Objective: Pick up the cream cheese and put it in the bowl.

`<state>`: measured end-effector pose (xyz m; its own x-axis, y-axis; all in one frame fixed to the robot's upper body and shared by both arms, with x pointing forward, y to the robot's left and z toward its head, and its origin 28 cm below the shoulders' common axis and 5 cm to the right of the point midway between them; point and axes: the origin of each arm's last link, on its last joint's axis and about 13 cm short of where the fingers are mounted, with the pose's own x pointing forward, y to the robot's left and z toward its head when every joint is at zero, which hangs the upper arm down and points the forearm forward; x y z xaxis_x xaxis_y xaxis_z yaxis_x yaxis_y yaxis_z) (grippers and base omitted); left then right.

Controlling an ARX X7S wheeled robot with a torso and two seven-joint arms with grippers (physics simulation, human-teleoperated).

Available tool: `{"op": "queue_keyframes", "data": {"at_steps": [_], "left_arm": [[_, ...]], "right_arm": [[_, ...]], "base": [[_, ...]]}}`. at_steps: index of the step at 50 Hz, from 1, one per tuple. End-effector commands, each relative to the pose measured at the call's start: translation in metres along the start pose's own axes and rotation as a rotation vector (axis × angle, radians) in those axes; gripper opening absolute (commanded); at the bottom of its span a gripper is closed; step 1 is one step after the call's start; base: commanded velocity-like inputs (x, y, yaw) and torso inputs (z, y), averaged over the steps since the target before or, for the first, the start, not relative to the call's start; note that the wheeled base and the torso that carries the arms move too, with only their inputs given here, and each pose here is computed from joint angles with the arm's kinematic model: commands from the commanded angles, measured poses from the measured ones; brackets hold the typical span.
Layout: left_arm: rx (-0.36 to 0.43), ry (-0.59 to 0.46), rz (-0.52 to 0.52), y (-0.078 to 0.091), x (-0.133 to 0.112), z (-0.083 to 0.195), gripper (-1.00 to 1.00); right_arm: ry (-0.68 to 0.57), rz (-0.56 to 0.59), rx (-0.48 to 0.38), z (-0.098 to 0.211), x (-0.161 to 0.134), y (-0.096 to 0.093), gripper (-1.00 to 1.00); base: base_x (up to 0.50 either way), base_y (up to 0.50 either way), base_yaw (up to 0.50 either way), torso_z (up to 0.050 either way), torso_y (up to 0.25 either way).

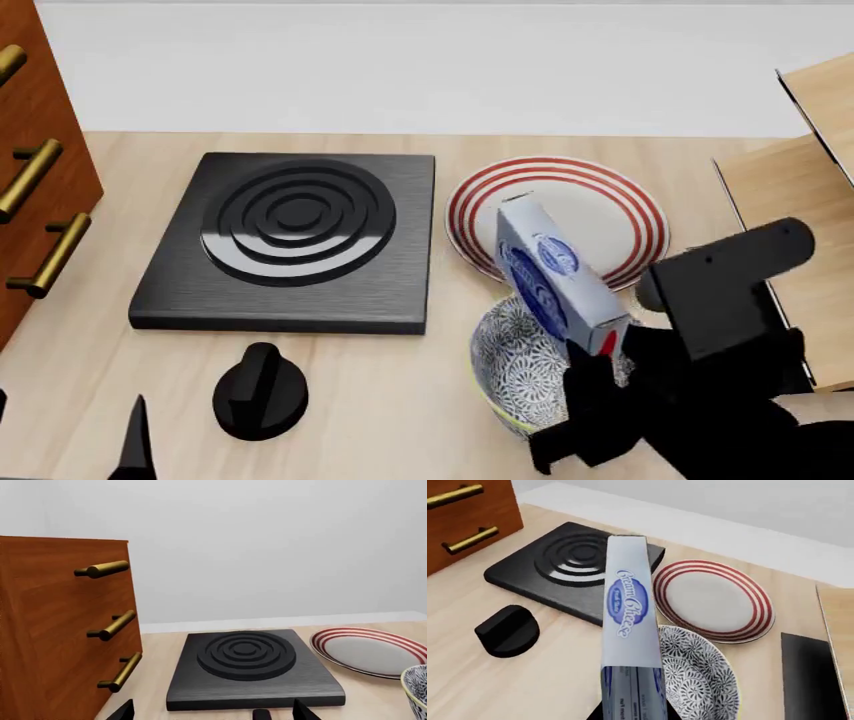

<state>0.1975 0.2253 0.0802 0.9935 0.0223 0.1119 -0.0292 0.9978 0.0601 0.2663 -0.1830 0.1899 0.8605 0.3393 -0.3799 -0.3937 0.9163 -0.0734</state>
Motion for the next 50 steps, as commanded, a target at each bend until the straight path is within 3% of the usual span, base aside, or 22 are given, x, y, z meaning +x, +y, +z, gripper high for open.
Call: {"op": "queue_keyframes", "data": {"at_steps": [1,7,20,40,50], "left_arm": [[0.000,-0.002,0.002,0.001,0.001,0.001,1.00],[0.001,-0.002,0.004,0.001,0.001,0.000,1.00],[0.002,0.001,0.005,0.001,0.001,-0.001,1.00],[0.014,-0.009,0.028,0.001,0.001,-0.004,1.00],[0.020,-0.011,0.032,0.001,0.001,-0.004,1.00]], "right_arm": [[0.084,-0.153,0.086,0.024,0.012,-0.022,-1.00],[0.164,-0.209,0.152,0.024,0.026,-0.030,-1.00],[0.204,-0.185,0.082,0.021,0.027,-0.020,-1.00],[0.286,-0.176,0.111,0.024,0.030,-0.017,-1.00],[0.340,-0.188,0.083,0.020,0.037,-0.013,-1.00]], "base": [[0.00,0.00,0.00,0.000,0.000],[0.00,0.00,0.00,0.000,0.002],[0.00,0.00,0.00,0.000,0.001],[0.00,0.00,0.00,0.000,0.001],[0.00,0.00,0.00,0.000,0.000]]}}
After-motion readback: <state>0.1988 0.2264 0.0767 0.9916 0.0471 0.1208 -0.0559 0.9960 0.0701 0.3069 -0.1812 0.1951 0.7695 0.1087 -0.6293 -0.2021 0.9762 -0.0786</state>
